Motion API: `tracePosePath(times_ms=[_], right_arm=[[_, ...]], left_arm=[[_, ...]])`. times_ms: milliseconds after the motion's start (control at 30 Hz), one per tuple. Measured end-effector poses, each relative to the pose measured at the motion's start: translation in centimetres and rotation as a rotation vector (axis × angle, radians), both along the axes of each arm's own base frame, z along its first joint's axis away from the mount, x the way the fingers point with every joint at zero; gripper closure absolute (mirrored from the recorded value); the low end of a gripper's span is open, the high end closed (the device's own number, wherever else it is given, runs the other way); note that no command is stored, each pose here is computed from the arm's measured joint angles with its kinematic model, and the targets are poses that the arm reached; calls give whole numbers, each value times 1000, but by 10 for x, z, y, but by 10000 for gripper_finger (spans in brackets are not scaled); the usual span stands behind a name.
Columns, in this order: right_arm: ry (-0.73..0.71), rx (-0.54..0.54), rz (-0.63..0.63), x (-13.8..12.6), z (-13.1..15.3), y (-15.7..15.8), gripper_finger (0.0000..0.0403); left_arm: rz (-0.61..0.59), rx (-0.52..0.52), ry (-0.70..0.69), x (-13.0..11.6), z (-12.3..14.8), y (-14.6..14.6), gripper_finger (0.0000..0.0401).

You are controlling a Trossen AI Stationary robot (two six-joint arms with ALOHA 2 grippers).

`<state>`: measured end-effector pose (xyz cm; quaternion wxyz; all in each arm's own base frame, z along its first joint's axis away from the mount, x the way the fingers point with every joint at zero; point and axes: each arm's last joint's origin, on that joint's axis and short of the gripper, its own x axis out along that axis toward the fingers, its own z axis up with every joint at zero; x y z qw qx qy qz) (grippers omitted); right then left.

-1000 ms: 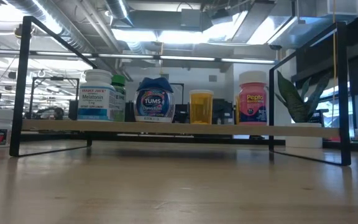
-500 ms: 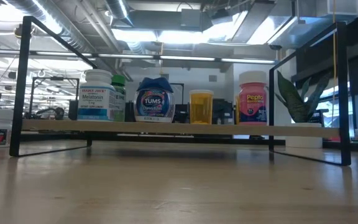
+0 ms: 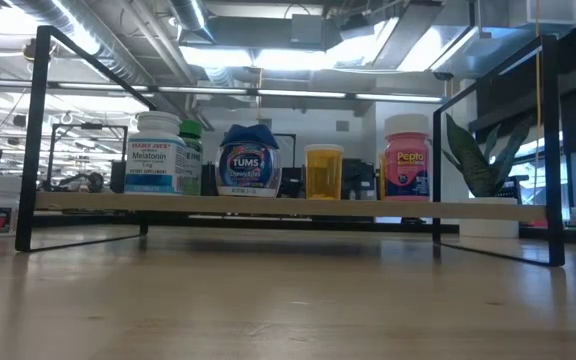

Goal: Pick and place medicine bottles onto shelf by color
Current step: Put the big white pill bottle on the shelf

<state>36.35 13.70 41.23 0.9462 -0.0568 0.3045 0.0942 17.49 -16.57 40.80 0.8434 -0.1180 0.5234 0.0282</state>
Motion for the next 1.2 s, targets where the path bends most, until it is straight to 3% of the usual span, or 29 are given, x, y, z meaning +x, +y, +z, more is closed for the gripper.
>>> tracePosePath(times_ms=[367,667,1200], right_arm=[[154,118,-152,-27,5,-11,95],[234,53,-305,-36,-2,-18,95],[315,76,-369,-43,-6,-20,95]], left_arm=[[-42,198,-119,41,12,46,244],[-140,235,-220,92,7,66,244],[-173,277,12,167,-59,98,244]])
